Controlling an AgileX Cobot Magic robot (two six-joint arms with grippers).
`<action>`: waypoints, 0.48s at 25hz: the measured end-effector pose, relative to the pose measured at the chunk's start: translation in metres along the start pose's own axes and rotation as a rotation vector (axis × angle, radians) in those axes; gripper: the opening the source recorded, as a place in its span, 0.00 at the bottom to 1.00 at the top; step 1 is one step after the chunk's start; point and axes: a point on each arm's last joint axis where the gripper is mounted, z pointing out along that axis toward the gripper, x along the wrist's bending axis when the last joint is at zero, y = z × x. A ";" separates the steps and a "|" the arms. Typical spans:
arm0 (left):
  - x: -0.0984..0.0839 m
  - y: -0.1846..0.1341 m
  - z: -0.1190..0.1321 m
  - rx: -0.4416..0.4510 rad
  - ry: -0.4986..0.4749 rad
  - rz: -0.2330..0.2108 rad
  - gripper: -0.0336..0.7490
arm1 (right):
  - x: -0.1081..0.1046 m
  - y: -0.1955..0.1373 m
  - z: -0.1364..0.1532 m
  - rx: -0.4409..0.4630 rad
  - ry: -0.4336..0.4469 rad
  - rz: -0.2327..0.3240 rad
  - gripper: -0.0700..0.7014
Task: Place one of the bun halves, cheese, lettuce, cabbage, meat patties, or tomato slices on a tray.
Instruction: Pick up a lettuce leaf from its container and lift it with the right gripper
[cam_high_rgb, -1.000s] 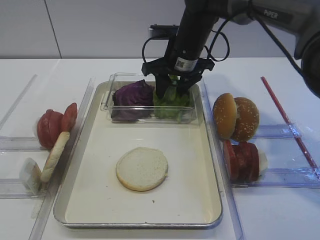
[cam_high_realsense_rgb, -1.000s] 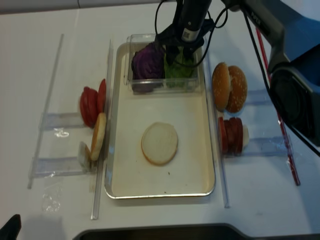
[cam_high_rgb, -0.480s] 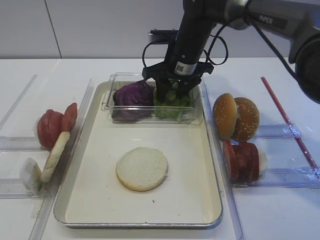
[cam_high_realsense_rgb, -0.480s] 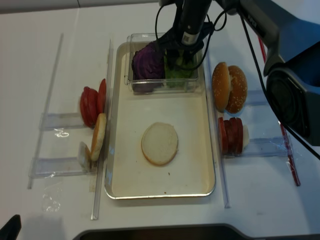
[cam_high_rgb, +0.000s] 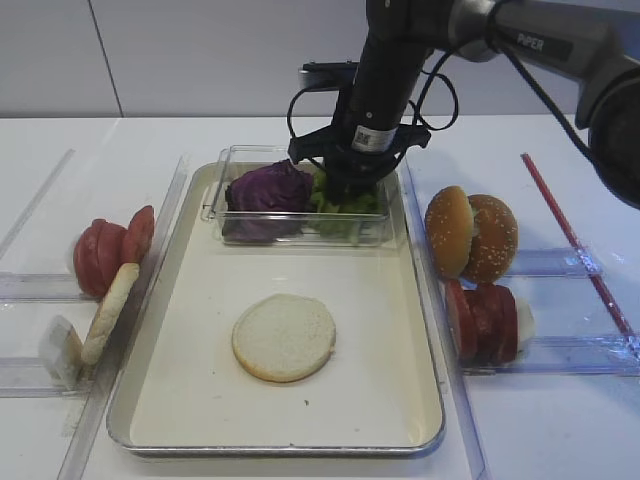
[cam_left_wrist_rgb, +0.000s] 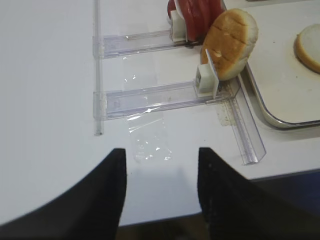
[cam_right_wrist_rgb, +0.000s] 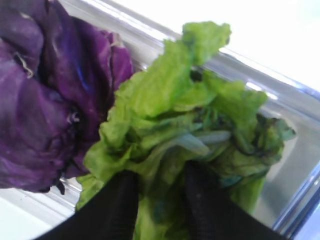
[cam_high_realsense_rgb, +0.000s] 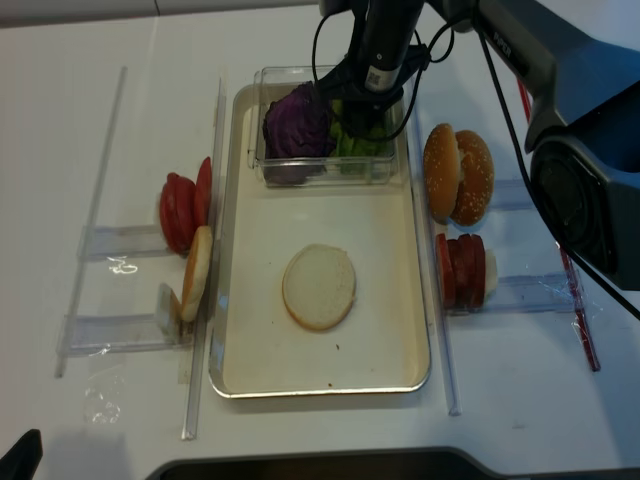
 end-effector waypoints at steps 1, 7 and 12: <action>0.000 0.000 0.000 0.000 0.000 0.000 0.48 | 0.000 0.000 0.000 0.000 0.000 0.000 0.44; 0.000 0.000 0.000 0.000 0.000 0.000 0.48 | 0.000 0.000 0.000 0.000 -0.002 -0.001 0.35; 0.000 0.000 0.000 0.000 0.000 0.000 0.48 | 0.000 0.000 0.000 0.000 -0.003 -0.001 0.21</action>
